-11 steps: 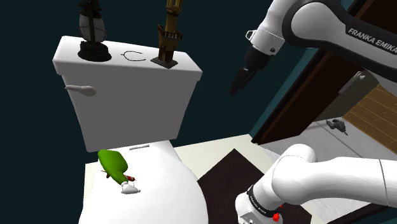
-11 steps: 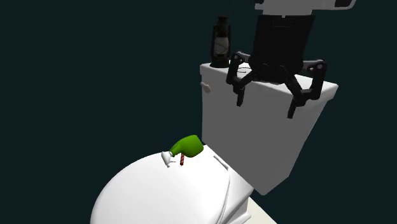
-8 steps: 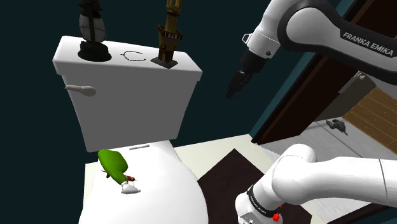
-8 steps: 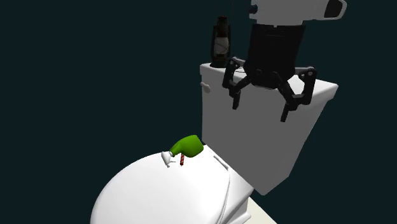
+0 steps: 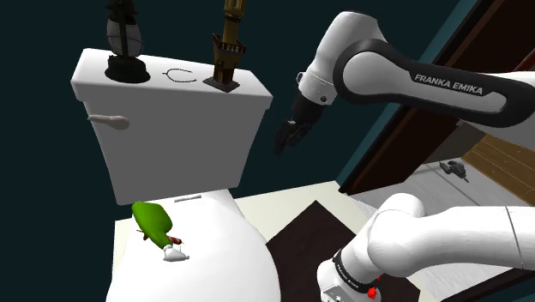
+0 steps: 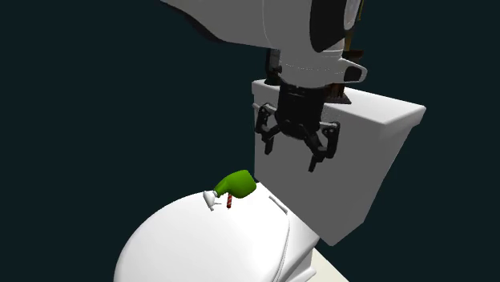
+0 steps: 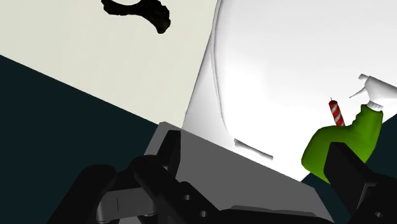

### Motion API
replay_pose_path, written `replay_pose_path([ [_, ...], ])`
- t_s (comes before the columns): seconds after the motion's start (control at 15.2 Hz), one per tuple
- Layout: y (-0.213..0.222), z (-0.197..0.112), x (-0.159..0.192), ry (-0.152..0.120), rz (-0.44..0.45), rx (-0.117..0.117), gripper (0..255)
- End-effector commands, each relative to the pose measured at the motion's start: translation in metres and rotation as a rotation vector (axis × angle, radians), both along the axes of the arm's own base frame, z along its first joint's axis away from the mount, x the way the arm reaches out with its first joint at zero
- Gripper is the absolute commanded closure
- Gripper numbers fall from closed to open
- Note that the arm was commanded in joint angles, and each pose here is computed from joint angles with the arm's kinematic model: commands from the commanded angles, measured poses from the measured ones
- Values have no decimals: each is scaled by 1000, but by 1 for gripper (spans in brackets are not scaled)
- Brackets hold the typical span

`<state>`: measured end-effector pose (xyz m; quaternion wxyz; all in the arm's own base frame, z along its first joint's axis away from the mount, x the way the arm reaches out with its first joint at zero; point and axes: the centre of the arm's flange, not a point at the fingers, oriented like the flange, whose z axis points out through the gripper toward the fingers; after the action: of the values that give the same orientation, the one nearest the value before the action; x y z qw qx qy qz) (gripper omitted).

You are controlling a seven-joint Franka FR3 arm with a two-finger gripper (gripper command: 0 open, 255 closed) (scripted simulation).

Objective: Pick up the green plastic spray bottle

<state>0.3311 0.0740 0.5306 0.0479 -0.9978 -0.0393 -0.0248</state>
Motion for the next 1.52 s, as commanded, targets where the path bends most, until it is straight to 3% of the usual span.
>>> replay_pose_path([
  [0.0,17,-21,6,6,-15,15,0],
  [1.45,202,-215,82,80,-155,170,0],
])
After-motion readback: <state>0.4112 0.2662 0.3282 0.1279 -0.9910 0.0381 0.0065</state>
